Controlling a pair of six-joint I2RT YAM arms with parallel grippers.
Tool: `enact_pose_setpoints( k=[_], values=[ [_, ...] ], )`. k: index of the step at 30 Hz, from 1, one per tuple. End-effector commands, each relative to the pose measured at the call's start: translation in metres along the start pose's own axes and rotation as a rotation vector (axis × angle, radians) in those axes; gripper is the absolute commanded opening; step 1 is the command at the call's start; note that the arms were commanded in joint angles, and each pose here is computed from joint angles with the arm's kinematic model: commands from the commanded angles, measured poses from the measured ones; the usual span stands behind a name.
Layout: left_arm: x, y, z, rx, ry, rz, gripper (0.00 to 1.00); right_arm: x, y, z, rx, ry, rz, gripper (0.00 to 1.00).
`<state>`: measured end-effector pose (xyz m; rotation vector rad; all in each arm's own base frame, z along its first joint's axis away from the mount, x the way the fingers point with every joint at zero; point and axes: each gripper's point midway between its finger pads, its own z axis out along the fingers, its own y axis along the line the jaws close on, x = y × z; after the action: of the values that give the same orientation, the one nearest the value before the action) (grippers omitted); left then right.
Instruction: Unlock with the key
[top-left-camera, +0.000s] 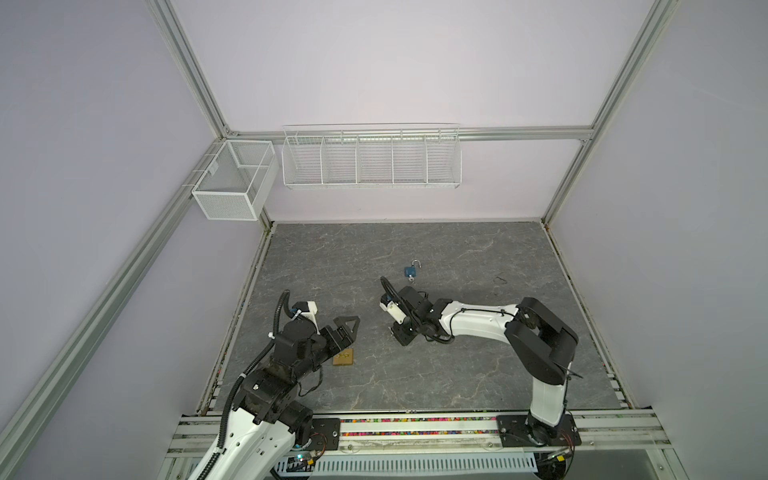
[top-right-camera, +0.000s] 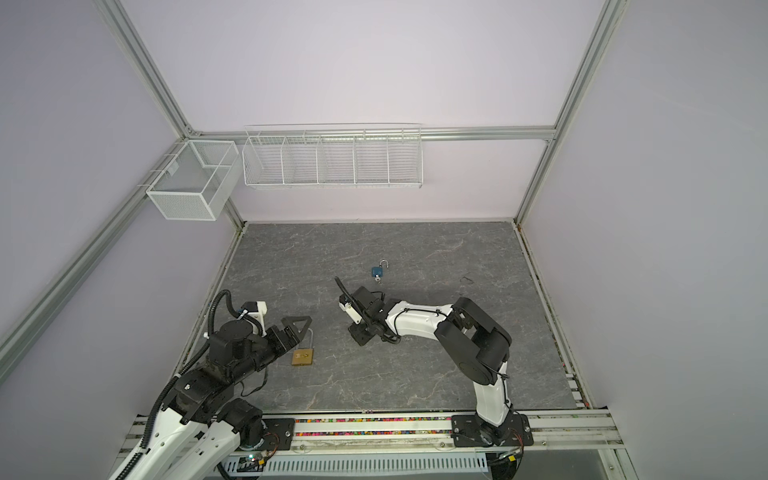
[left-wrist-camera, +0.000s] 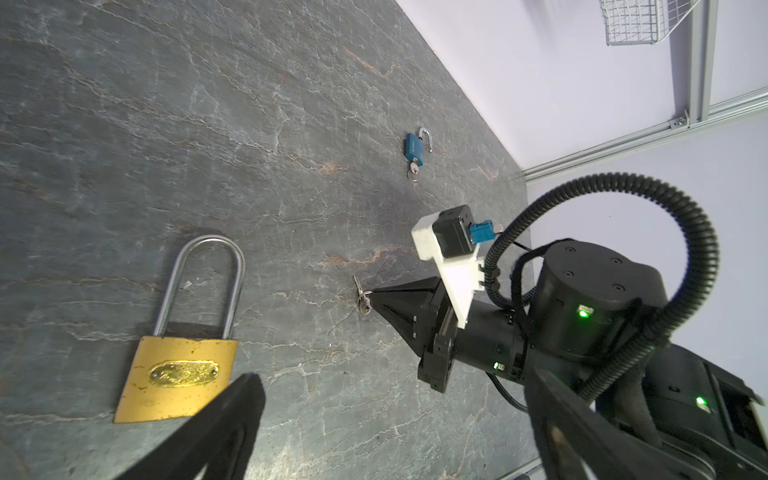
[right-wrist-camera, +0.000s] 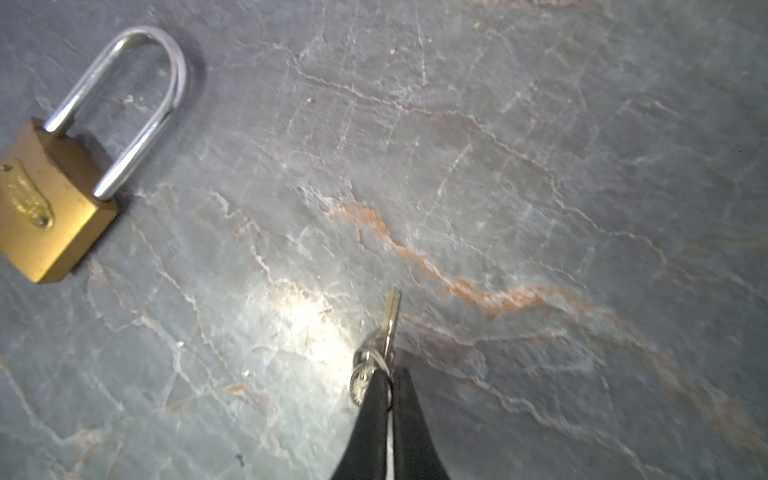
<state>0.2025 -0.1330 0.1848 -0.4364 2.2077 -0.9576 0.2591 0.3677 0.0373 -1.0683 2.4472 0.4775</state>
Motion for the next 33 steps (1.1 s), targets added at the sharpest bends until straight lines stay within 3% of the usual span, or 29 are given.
enact_pose_setpoints(
  k=[1,5,11,20,26,33],
  values=[
    [0.008,0.002,0.012,0.008,0.04,-0.017,0.99,-0.017,-0.001,-0.029,0.016,-0.077,-0.035,0.07],
    [0.014,-0.013,0.029,0.106,0.083,-0.088,0.99,-0.021,-0.004,-0.049,0.046,-0.1,-0.043,0.07],
    [0.009,-0.046,0.054,0.321,0.086,-0.308,0.99,-0.019,-0.01,-0.079,0.096,-0.131,-0.036,0.07],
    [0.011,-0.072,0.08,0.413,0.122,-0.595,0.96,-0.022,-0.025,-0.118,0.192,-0.178,0.035,0.07],
    [0.026,-0.087,0.099,0.442,0.228,-0.673,0.86,-0.024,-0.031,-0.134,0.239,-0.202,0.055,0.07],
    [0.039,-0.102,0.117,0.499,0.264,-0.771,0.76,-0.027,-0.033,-0.15,0.258,-0.234,0.067,0.07]
  ],
)
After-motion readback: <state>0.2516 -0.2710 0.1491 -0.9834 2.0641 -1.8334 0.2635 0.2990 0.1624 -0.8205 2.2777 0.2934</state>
